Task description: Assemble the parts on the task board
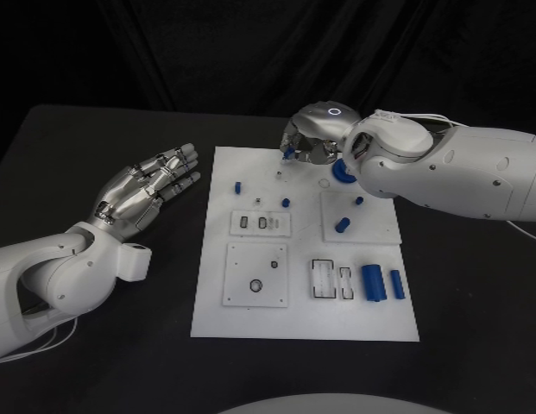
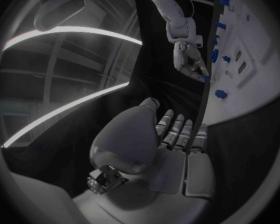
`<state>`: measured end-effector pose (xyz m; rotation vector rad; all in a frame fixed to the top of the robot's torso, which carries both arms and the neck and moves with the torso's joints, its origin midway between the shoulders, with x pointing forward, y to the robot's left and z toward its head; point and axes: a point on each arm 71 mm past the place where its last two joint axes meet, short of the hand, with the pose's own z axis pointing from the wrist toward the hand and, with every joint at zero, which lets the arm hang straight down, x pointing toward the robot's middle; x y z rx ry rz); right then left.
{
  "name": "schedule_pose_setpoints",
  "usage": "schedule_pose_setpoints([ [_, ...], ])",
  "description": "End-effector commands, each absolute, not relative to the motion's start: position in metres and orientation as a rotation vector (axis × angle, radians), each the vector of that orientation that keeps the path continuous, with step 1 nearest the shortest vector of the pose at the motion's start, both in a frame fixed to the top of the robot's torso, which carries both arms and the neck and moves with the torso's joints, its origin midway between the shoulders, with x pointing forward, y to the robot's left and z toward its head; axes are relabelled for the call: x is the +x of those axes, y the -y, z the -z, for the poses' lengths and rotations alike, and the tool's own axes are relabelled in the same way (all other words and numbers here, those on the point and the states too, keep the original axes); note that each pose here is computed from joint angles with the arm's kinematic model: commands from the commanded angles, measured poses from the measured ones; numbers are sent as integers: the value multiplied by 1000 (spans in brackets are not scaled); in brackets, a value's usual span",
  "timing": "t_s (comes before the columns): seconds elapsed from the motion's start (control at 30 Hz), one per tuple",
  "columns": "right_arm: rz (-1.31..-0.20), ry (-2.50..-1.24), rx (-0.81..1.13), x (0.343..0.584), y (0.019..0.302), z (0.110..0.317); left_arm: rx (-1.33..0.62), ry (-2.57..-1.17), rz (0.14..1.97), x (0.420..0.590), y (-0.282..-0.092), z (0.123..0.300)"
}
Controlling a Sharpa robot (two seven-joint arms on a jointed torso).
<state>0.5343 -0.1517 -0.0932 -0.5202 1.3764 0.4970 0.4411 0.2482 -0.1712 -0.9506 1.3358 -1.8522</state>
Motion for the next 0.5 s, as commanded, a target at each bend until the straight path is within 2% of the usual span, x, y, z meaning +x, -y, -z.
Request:
schedule_pose_setpoints([
  [0.03, -495, -1375, -509, 533, 152, 94, -807, -1068, 1991, 437, -252, 154],
  [0.5, -495, -1383, -513, 534, 149, 96, -808, -1071, 1990, 438, -252, 154],
])
